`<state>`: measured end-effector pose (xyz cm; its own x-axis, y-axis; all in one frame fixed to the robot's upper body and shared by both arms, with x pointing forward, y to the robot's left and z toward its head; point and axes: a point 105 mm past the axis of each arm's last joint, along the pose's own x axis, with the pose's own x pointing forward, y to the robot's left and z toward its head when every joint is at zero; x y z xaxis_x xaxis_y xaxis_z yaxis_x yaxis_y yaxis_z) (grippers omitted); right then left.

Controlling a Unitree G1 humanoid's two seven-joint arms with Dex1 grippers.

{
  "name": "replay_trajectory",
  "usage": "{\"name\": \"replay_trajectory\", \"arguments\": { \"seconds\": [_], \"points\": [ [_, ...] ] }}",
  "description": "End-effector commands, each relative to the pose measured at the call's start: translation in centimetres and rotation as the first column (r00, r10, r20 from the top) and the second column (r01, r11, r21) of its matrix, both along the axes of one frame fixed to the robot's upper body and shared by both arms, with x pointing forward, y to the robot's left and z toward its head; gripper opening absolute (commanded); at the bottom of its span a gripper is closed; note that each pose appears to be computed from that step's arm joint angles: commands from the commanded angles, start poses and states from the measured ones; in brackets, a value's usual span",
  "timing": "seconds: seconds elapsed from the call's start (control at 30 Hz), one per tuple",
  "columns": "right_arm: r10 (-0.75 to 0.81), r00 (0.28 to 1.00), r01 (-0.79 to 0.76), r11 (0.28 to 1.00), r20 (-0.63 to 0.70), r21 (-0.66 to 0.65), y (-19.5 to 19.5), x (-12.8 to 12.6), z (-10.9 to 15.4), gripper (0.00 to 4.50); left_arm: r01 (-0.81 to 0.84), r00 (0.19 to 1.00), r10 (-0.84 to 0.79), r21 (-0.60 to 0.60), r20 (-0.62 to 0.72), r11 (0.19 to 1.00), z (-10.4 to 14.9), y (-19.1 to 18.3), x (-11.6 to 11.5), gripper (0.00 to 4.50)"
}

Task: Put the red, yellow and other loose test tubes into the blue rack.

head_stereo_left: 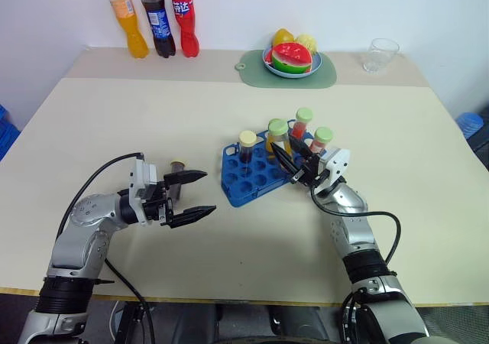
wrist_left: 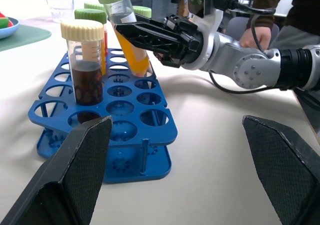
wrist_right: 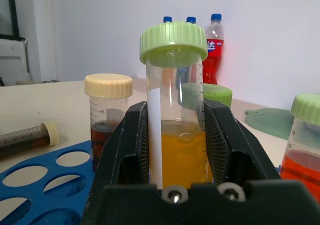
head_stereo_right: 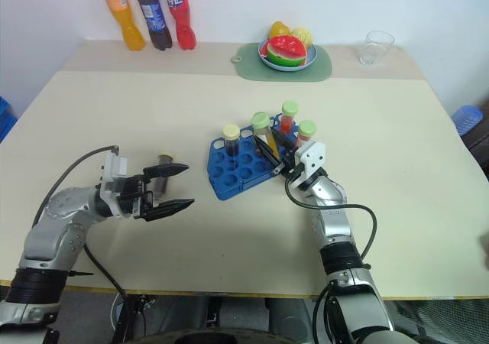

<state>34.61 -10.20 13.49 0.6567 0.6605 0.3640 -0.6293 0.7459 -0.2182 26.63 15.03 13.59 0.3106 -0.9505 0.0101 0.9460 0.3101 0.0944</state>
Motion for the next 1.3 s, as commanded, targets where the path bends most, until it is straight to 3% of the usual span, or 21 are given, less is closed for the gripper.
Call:
{"name": "replay_trajectory", "arguments": {
  "seconds": [0.03,0.07,0.17,0.3,0.33,0.63,0.8,1.3],
  "points": [
    [-0.051,0.998,0.051,0.999,-0.034,-0.009,-1.6,0.3,-0.7,1.55,0.004,0.999,-0.003,-0.005,0.032,1.0,0.6,0.0,-0.1,4.31],
    [-0.052,0.998,0.051,0.999,-0.034,-0.01,-1.6,0.3,-0.7,1.55,0.003,0.999,-0.003,-0.005,0.032,1.0,0.6,0.0,-0.1,4.31],
    [-0.045,0.998,0.045,0.999,-0.039,-0.011,-1.6,0.2,-0.7,2.43,0.001,1.0,-0.001,-0.005,0.03,1.0,0.6,0.0,-0.2,4.31],
    [-0.055,0.998,0.055,0.998,-0.03,-0.019,-1.7,0.3,-0.6,4.27,0.0,1.0,0.0,-0.007,0.029,1.0,0.5,-0.1,-0.3,4.31],
    [-0.064,0.998,0.064,0.998,-0.023,-0.024,-1.8,0.3,-0.5,4.46,0.0,1.0,0.0,-0.007,0.029,1.0,0.5,-0.1,-0.3,4.31],
    [-0.052,0.999,0.052,0.996,0.001,-0.073,-1.8,0.1,0.3,4.46,-0.001,0.999,0.001,-0.009,0.033,1.0,0.5,-0.2,-0.2,4.31],
    [-0.046,0.999,0.045,0.985,-0.007,-0.169,-1.9,-0.5,1.3,4.46,-0.003,0.999,0.003,-0.009,0.031,1.0,0.5,-0.2,-0.3,4.31],
    [0.011,0.986,-0.057,0.959,-0.164,-0.276,-0.9,-1.5,3.5,4.46,-0.002,1.0,0.003,-0.019,0.024,1.0,0.1,-0.4,-0.3,4.31]
  ]
}}
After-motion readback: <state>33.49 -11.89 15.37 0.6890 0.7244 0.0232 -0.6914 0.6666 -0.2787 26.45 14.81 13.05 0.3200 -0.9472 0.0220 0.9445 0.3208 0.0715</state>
